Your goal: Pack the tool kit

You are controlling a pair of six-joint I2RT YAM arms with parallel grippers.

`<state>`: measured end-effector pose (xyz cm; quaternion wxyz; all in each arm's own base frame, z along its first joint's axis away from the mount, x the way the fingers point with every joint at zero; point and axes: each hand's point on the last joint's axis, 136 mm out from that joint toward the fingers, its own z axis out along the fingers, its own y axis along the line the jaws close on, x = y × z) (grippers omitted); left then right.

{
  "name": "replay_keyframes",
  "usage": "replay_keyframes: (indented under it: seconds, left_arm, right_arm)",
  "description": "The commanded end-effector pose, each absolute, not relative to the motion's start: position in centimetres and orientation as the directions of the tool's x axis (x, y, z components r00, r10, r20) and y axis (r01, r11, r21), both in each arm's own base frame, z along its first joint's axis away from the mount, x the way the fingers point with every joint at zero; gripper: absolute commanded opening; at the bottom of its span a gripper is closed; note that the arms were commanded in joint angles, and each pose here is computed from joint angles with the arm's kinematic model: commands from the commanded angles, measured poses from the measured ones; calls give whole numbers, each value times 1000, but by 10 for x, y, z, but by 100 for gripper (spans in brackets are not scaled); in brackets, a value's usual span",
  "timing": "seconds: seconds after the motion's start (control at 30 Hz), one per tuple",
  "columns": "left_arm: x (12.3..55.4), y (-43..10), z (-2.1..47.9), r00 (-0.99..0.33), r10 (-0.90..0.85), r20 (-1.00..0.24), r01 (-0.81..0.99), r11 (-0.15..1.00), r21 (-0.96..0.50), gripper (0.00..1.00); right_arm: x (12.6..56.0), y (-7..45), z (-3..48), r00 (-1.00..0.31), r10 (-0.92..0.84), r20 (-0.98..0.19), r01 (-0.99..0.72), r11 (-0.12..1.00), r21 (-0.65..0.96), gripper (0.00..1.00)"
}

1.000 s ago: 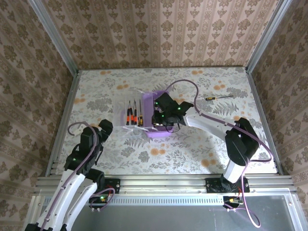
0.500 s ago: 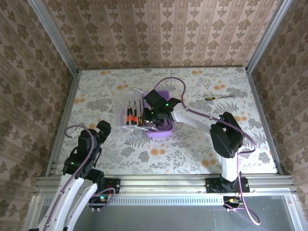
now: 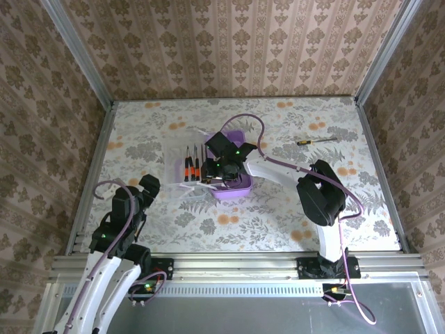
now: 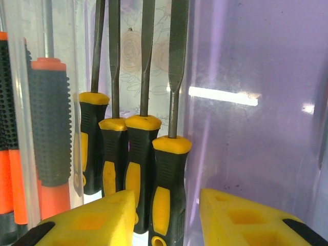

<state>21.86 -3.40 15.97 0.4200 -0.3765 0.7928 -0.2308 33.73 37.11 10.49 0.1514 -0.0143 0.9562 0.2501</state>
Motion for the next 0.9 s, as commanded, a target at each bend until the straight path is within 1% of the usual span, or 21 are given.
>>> replay_keyframes:
  seconds: [0.0, 0.17, 0.23, 0.3, 0.4, 0.5, 0.57, 0.63, 0.67, 0.77, 0.83, 0.87]
  left_arm:
    - [224, -38, 169, -367, -791, -490, -381, 608, -697, 100]
    - [229, -41, 168, -377, -788, -486, -376, 610, -698, 100]
    - [232, -44, 169, -383, -785, -486, -364, 612, -702, 100]
    - [236, -50, 171, -403, -771, -494, -329, 626, -707, 100]
    - [250, -80, 193, -479, -706, -521, -154, 652, -742, 100]
    - [260, -118, 215, -571, -614, -545, 32, 646, -762, 100]
    - [263, -139, 223, -621, -541, -567, 103, 660, -744, 100]
    - [265, -153, 227, -643, -490, -588, 131, 686, -715, 100]
    - [267, -161, 231, -646, -467, -604, 156, 694, -703, 100]
    - [267, -188, 248, -662, -385, -643, 256, 691, -677, 100]
    - [265, -197, 258, -660, -344, -668, 306, 689, -657, 100]
    - [263, -199, 261, -658, -327, -678, 323, 691, -646, 100]
  right_arm:
    - [338, 363, 136, -939, 67, -338, -109, 873, 476, 40]
    - [349, 340, 178, -902, 116, -415, -116, 863, 492, 40]
    - [358, 319, 189, -883, 149, -445, -98, 869, 485, 41]
    - [364, 291, 186, -879, 172, -445, -56, 889, 454, 43]
    - [383, 230, 171, -867, 246, -434, 61, 916, 396, 45]
    - [402, 164, 148, -846, 336, -414, 209, 923, 324, 51]
    - [416, 120, 131, -816, 411, -406, 321, 907, 273, 55]
    - [435, 83, 116, -770, 484, -417, 425, 875, 232, 60]
    - [445, 66, 111, -749, 522, -408, 473, 852, 223, 60]
    - [471, 35, 101, -719, 574, -392, 556, 813, 172, 64]
    - [484, 21, 92, -707, 595, -382, 594, 793, 135, 67]
    - [490, 14, 86, -703, 606, -371, 614, 781, 113, 68]
